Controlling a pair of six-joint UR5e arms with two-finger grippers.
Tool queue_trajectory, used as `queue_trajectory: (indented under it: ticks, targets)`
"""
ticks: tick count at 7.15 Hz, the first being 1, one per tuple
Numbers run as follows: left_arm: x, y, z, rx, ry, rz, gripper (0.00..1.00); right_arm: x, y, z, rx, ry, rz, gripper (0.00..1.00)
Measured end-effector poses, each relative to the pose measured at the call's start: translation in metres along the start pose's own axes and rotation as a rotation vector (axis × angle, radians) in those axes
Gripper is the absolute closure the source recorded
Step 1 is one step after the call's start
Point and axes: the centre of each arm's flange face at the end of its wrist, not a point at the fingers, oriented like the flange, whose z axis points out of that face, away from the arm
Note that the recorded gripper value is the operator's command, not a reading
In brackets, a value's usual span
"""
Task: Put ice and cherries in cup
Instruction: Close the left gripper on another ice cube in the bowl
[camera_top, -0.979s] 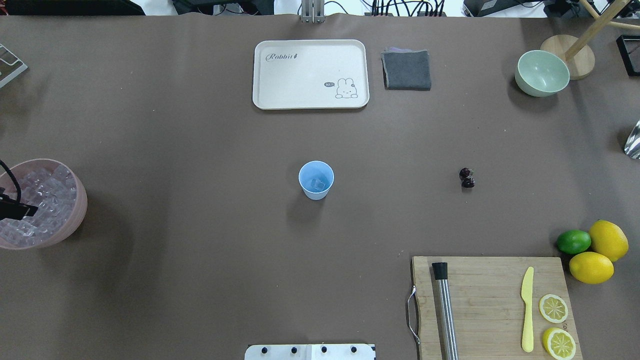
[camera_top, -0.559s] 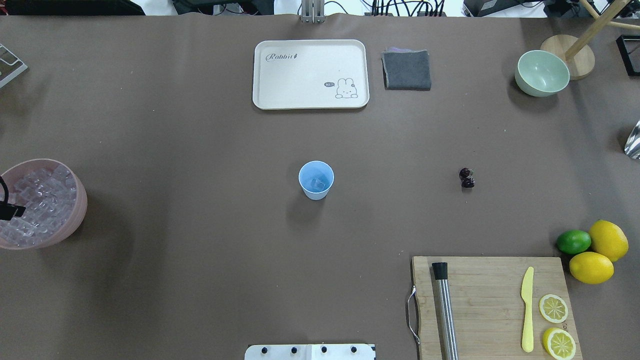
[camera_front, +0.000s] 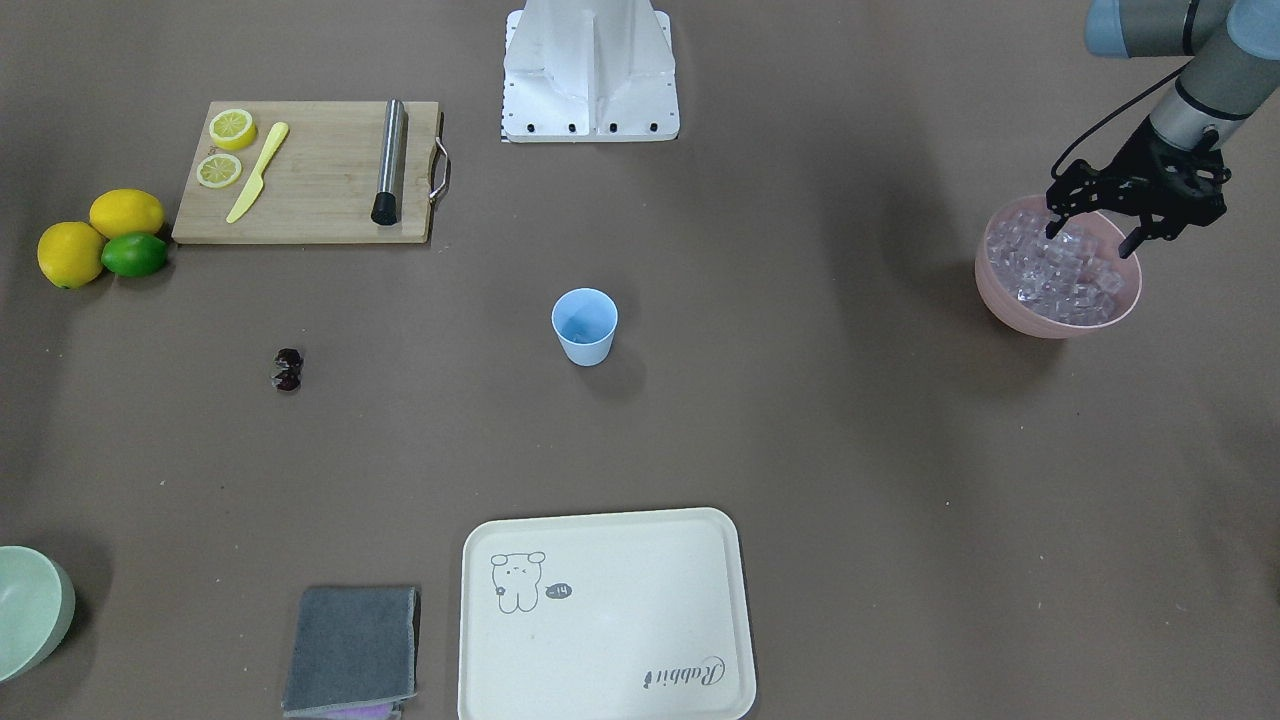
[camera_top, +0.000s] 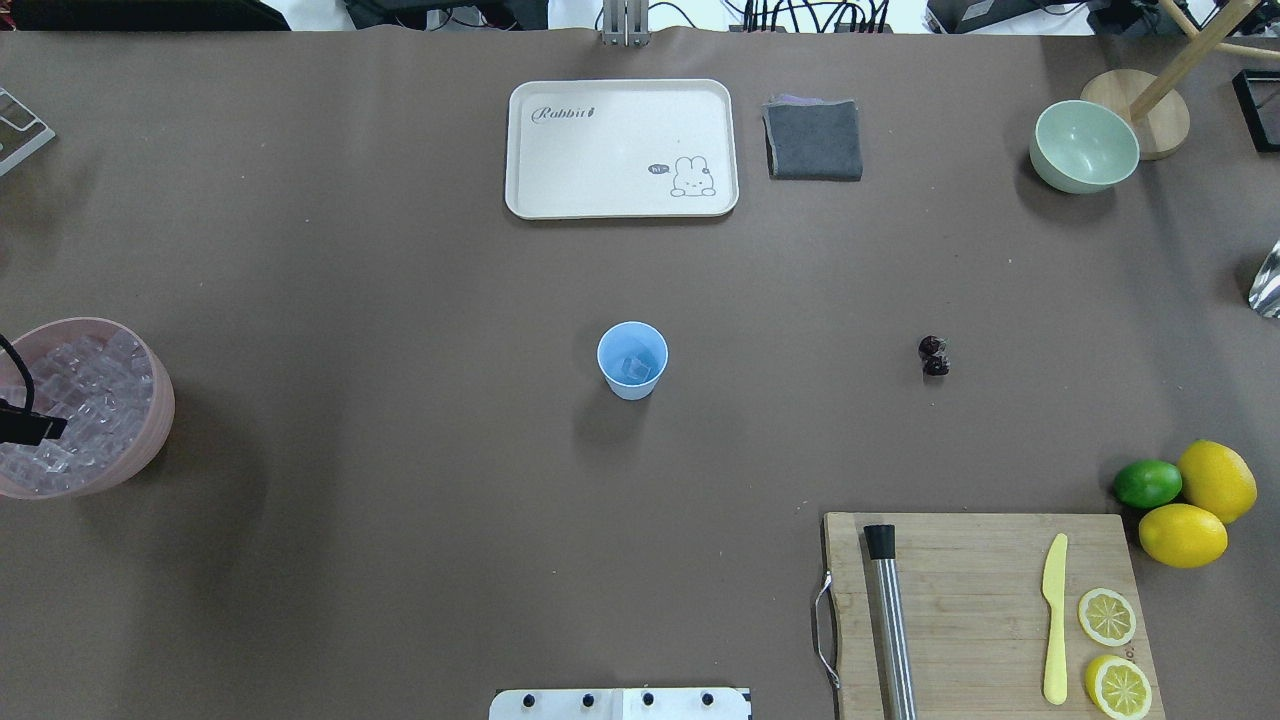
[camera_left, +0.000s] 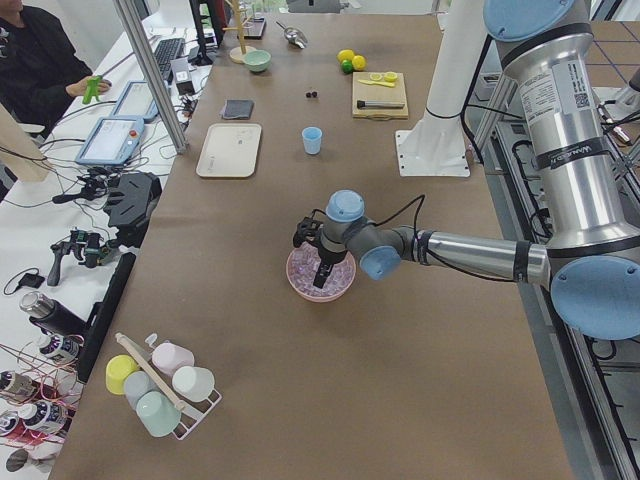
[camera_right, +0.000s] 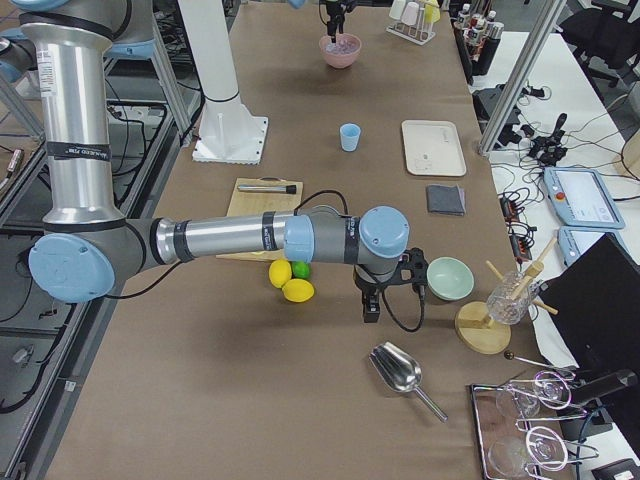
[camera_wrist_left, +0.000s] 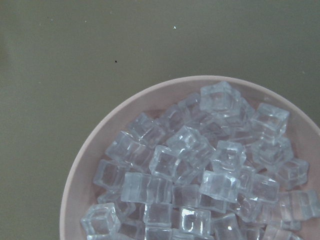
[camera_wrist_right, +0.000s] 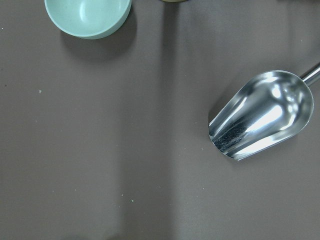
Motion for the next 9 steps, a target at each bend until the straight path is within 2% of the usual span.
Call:
queue_trajectory:
  ticks: [2, 4, 9]
  targets:
    - [0.011, 0.004, 0.01, -0.013, -0.006, -0.002, 0.05, -0.003, -0.001, -0.003, 0.006, 0.0, -0.002, 0.0]
    - [0.018, 0.006, 0.016, -0.022, -0.007, 0.002, 0.2, -0.005, -0.002, -0.004, 0.01, 0.0, 0.003, 0.0]
    - [0.02, 0.01, 0.021, -0.036, -0.011, 0.012, 0.2, -0.006, -0.002, -0.005, 0.012, 0.001, 0.004, 0.0]
